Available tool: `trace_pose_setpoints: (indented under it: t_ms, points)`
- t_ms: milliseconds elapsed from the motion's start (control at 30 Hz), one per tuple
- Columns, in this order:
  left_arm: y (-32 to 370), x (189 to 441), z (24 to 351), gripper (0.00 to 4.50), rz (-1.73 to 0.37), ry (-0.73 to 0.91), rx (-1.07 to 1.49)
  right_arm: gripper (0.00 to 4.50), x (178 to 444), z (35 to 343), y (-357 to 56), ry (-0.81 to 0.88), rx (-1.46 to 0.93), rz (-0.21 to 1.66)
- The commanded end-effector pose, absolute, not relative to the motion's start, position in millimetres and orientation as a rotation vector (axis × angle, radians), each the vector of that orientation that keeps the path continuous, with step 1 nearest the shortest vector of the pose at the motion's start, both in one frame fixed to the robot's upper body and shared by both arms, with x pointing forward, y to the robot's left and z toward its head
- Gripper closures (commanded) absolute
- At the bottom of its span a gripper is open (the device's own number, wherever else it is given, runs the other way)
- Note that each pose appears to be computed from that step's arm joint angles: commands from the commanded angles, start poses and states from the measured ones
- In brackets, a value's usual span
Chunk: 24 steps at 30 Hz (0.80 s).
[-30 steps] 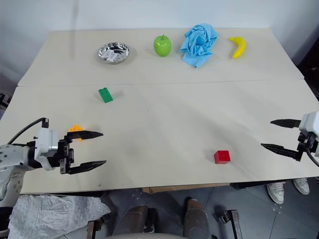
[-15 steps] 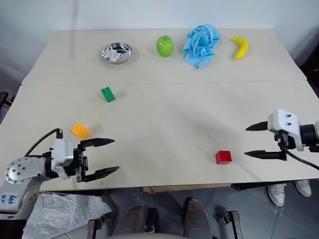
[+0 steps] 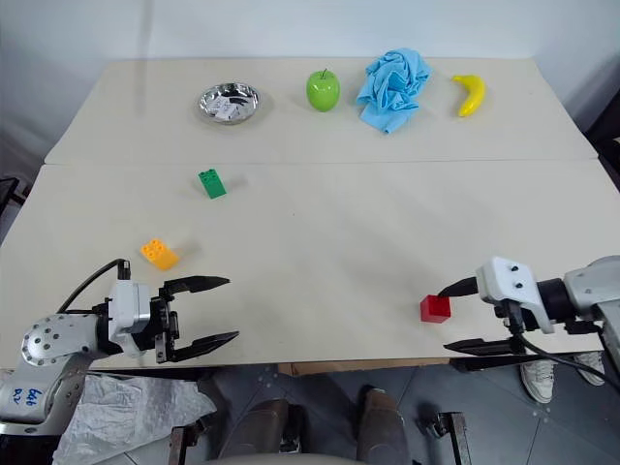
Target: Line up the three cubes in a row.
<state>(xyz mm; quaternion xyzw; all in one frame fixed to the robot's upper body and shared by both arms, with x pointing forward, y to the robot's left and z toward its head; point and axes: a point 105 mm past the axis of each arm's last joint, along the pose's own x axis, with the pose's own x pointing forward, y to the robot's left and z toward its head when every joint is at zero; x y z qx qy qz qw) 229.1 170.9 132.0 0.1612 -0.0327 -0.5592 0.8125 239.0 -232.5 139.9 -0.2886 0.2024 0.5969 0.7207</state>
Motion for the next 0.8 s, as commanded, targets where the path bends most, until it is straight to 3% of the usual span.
trace_pose_setpoints:
  t_ms: [33, 533, 800]
  points:
    - [174, 230, 133, 0.12, -1.197, -0.092, 0.373, 0.00, 234, 133, -226, 0.426, -0.681, 1.329]
    - [172, 233, 131, 0.12, -1.207, -0.107, 0.362, 0.00, 261, 135, -243, 0.388, -0.614, 1.223]
    - [179, 232, 132, 0.12, -1.172, -0.099, 0.382, 0.00, 253, 138, -234, 0.363, -0.607, 1.296]
